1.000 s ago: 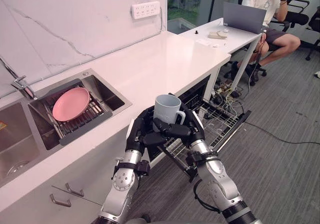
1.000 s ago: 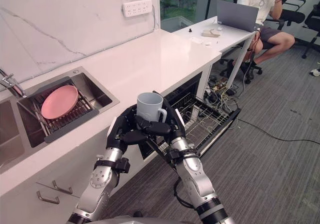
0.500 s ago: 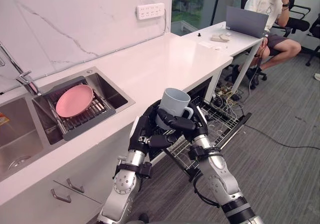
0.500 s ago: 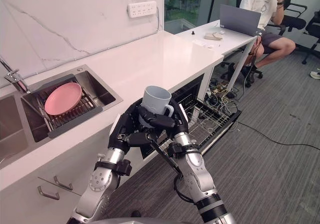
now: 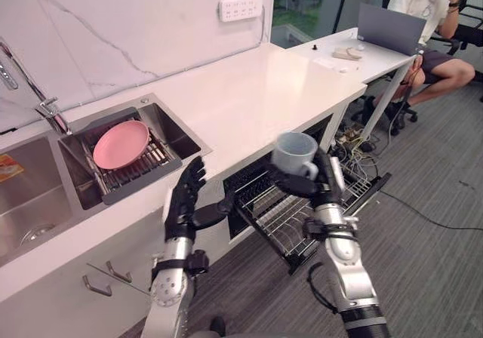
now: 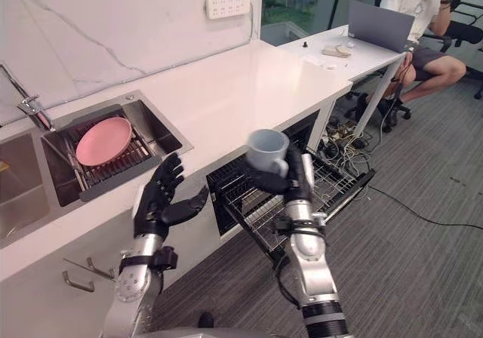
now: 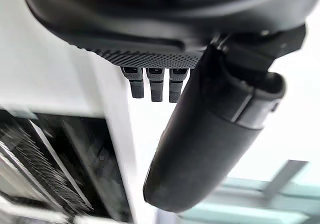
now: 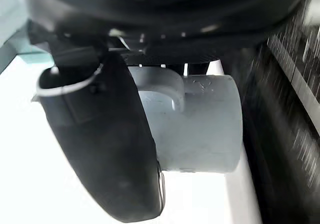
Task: Walk over to the sink, pick up the cup, carry it to the dishwasher, place the cup inside the dishwasher, then close the dishwasher door
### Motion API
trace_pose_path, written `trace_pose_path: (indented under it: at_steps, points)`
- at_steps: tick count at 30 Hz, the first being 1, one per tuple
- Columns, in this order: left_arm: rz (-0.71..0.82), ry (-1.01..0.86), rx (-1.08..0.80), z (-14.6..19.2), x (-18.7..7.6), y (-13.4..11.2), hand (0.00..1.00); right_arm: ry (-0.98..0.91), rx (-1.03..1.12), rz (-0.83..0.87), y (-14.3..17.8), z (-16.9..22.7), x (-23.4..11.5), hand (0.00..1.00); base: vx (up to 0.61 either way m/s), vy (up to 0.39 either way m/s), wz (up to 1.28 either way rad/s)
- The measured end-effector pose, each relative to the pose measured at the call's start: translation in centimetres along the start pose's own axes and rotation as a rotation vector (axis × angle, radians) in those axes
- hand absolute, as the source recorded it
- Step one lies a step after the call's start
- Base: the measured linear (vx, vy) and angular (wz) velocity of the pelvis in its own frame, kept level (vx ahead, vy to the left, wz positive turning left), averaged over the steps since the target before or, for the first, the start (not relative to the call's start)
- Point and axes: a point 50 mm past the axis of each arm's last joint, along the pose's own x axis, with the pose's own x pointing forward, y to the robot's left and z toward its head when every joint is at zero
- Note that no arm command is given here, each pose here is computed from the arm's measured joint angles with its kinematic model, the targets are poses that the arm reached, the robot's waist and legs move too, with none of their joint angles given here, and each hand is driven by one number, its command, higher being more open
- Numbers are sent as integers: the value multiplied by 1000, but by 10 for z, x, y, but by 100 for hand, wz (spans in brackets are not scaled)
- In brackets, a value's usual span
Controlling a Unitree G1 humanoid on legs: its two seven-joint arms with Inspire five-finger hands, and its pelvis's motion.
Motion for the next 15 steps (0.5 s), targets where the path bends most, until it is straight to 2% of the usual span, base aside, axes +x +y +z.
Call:
trace_pose_path:
  at_steps: [5,8,10,15]
  points:
    - [-76,13,12,-10,-4,-4,90,107,-162,-4,-9,-27,-1,30,-8,-19,18]
    - [-137,222,66,-50,-13,-2,90,181,-187,12,-7,-41,14,30,-56,-8,8]
    - [-139,375,91,-77,-22,1,90,188,-219,9,-11,-36,40,30,-134,13,7]
    - [-76,460,137,-91,-29,20,90,202,-267,-49,-30,-16,84,30,-166,21,5]
